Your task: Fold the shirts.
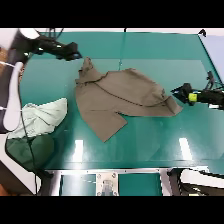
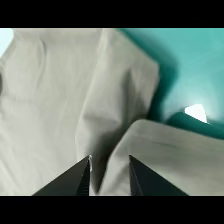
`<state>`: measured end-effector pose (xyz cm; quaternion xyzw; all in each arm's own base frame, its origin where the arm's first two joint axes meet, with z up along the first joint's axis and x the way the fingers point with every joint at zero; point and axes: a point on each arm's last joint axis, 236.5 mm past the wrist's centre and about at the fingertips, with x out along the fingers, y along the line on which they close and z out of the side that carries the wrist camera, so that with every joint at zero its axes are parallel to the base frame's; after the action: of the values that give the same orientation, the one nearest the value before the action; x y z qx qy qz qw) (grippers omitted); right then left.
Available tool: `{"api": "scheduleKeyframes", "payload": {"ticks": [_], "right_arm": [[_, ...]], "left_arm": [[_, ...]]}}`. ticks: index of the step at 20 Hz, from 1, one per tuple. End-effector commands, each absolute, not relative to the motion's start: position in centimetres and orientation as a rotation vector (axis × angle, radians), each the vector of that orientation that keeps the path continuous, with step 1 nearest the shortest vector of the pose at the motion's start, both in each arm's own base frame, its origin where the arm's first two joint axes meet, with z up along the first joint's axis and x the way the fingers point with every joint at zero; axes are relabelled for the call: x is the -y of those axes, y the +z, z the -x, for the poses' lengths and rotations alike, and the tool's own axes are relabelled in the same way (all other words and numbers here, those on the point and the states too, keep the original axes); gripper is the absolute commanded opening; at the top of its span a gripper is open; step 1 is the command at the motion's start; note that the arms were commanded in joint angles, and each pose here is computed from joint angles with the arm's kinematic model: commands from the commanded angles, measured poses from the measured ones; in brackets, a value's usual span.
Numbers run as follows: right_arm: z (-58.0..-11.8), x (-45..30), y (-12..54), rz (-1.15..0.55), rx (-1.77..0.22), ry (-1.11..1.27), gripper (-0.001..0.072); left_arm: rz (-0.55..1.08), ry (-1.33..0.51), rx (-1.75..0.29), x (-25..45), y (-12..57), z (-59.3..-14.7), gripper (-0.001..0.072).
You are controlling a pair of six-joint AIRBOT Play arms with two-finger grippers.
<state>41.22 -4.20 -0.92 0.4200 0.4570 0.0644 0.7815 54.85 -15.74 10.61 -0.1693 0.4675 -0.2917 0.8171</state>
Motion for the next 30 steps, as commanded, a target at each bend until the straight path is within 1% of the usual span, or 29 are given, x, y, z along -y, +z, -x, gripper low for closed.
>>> {"api": "scheduleKeyframes", "payload": {"ticks": [1, 2, 4, 7, 8, 9, 10, 11, 12, 13, 16, 18, 21, 23, 24, 25, 26, 27, 30], "right_arm": [[-38.8, 6.3, 0.9, -0.915, -1.042, 0.191, 0.0182], [-38.3, 6.9, 1.0, -0.933, -1.039, 0.18, 0.0139], [-37.2, 8.0, 0.9, -0.965, -1.029, 0.148, 0.0149], [-35.7, 9.9, 0.3, -1.0, -1.005, 0.079, 0.0154], [-35.2, 10.5, -0.2, -1.015, -1.004, 0.058, 0.0215], [-34.7, 10.9, -0.6, -1.031, -1.007, 0.042, 0.0274], [-34.3, 11.1, -1.0, -1.038, -1.013, 0.031, 0.028], [-34.0, 11.2, -1.5, -1.035, -1.025, 0.019, 0.028], [-33.7, 11.3, -1.9, -1.022, -1.038, 0.009, 0.028], [-33.5, 11.4, -2.1, -1.013, -1.047, 0.005, 0.028], [-33.6, 11.5, -2.3, -1.007, -1.046, 0.0, 0.028], [-33.5, 11.5, -2.8, -1.021, -1.06, 0.002, 0.0291], [-33.2, 11.1, -4.2, -1.057, -1.093, 0.002, 0.0292], [-32.7, 10.7, -5.1, -1.078, -1.114, 0.003, 0.0298], [-32.5, 10.5, -5.3, -1.084, -1.122, 0.002, 0.0359], [-32.3, 10.4, -5.6, -1.083, -1.131, 0.001, 0.0414], [-32.2, 10.4, -5.7, -1.078, -1.138, -0.001, 0.0427], [-32.0, 10.5, -5.9, -1.069, -1.148, -0.005, 0.0428], [-30.9, 10.8, -6.8, -1.019, -1.198, -0.022, 0.0429]], "left_arm": [[0.372, -0.642, -1.223, 11.6, 11.0, -48.7, 0.0022], [0.359, -0.622, -1.253, 11.0, 10.9, -47.5, 0.0021], [0.3, -0.546, -1.319, 9.4, 9.6, -44.5, 0.0021], [0.33, -0.505, -1.359, 9.4, 6.3, -39.6, 0.0023], [0.362, -0.467, -1.363, 9.4, 4.3, -38.4, 0.0025], [0.398, -0.437, -1.368, 9.5, 2.2, -37.5, 0.0152], [0.444, -0.411, -1.377, 9.7, 0.1, -36.7, 0.0542], [0.509, -0.389, -1.393, 10.3, -2.0, -36.0, 0.0637], [0.566, -0.373, -1.406, 10.7, -3.7, -35.4, 0.0564], [0.617, -0.361, -1.41, 11.2, -5.0, -35.0, 0.0533], [0.707, -0.386, -1.39, 12.5, -7.2, -35.0, 0.0532], [0.779, -0.424, -1.376, 13.9, -8.0, -35.8, 0.0532], [0.753, -0.442, -1.397, 16.3, -10.2, -35.7, 0.0532], [0.727, -0.407, -1.372, 16.6, -11.4, -36.6, 0.0531], [0.721, -0.39, -1.348, 16.3, -11.4, -37.4, 0.053], [0.715, -0.381, -1.325, 15.7, -11.1, -38.2, 0.0441], [0.714, -0.38, -1.31, 14.9, -10.6, -38.9, 0.0158], [0.724, -0.392, -1.303, 14.4, -9.8, -39.4, 0.0024], [0.747, -0.482, -1.312, 13.1, -6.4, -40.0, 0.0023]]}}
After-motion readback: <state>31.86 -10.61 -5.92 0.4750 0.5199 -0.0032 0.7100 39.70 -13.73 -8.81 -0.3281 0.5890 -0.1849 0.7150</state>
